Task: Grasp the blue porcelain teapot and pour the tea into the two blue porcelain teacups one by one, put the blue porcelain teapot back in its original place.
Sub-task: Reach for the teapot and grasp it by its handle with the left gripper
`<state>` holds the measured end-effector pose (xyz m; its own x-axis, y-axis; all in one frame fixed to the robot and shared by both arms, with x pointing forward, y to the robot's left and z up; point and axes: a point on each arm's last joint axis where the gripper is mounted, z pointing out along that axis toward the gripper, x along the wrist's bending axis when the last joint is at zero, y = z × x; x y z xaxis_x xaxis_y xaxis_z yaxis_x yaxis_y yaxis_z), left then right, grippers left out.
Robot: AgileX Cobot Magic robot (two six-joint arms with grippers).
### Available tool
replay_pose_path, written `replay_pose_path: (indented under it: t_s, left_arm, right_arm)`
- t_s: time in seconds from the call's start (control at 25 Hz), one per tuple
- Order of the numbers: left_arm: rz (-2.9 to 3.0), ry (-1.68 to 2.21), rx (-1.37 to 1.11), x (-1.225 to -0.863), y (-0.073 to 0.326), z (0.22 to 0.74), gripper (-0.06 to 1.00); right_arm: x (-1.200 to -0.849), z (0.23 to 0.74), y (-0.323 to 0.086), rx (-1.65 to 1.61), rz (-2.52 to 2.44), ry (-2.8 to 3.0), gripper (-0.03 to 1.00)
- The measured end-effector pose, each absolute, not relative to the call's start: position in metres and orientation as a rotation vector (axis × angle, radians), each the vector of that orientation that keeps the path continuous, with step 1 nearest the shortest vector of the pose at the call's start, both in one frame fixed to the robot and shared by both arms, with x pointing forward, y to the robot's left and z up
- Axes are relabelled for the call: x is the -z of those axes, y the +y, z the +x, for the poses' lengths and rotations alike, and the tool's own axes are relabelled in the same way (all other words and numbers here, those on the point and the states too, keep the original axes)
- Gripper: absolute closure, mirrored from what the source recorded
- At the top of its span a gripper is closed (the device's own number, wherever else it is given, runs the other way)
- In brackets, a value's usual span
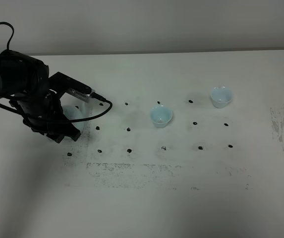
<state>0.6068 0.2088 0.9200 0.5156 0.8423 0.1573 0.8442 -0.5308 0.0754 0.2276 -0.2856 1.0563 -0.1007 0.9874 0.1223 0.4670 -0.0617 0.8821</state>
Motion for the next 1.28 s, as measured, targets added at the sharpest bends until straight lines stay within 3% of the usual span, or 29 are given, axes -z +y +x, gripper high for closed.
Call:
replay_pose_path:
  t_s: [1.28]
  left_arm:
    - [-2.718,-1.503,0.255,-0.9198,0.2095,0.6053,0.58]
  right_arm:
    - [-1.0563,0.2276,-0.2856,-1.111,1.572,1.615,0.48]
